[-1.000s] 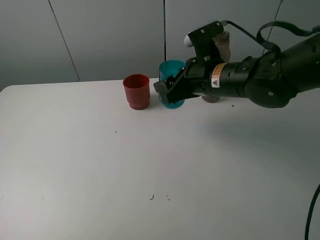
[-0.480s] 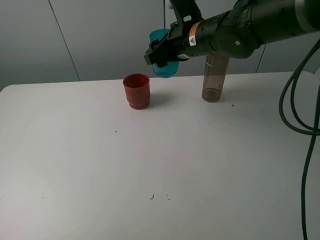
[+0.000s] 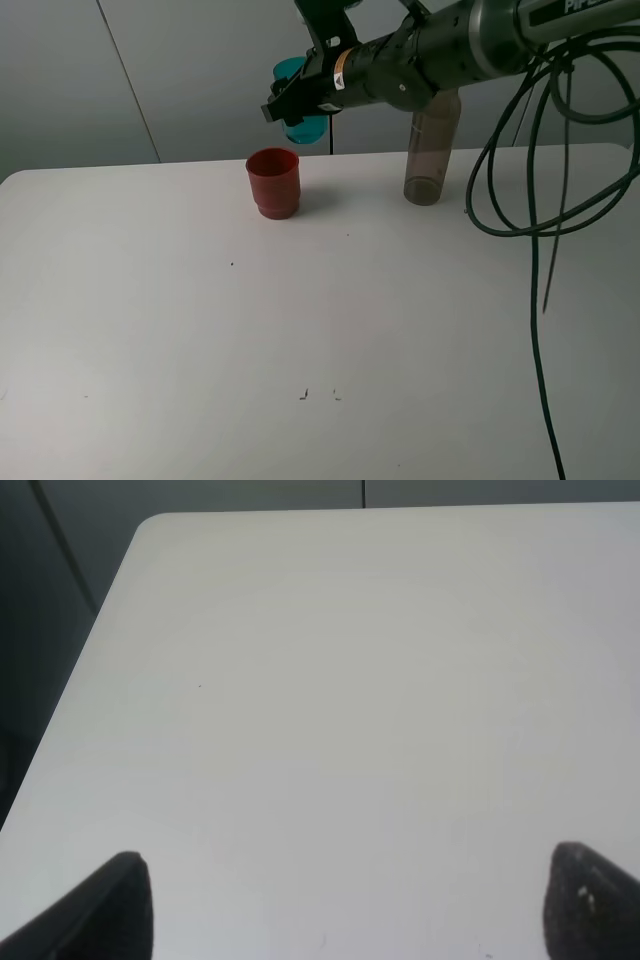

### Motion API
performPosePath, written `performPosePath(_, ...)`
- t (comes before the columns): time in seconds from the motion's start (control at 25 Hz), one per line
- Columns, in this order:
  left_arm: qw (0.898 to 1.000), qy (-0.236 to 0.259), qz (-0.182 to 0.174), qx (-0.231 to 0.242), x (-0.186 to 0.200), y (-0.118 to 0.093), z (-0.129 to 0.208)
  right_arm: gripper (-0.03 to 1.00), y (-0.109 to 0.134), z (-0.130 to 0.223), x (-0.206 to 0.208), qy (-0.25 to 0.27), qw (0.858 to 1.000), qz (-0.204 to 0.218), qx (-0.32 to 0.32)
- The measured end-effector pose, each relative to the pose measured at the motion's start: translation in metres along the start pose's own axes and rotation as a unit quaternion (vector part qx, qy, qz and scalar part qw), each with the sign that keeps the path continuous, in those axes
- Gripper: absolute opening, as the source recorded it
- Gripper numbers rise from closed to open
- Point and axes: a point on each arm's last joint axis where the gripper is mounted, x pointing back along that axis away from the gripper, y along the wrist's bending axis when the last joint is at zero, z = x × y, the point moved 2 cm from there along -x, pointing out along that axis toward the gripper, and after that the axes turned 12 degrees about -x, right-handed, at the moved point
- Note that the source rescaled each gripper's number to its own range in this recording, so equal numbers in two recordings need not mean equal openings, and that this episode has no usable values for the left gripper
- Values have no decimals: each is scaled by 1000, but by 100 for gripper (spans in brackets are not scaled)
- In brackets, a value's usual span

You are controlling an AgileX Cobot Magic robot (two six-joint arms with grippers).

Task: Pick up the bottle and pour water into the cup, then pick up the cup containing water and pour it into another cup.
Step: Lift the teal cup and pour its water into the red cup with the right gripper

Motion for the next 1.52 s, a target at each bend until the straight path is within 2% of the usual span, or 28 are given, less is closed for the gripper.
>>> performPosePath(0.6,1000,0,0,0,0,0,0,16,-30,6,-33,9,999,33,11)
performPosePath(0.88,1000,0,0,0,0,0,0,16,-31,6,-35,11,997,33,67)
performPosePath(1.32,1000,0,0,0,0,0,0,16,-31,5,-46,2,996,29,87)
performPosePath(1.52,1000,0,0,0,0,0,0,16,-30,6,-46,1,992,25,124)
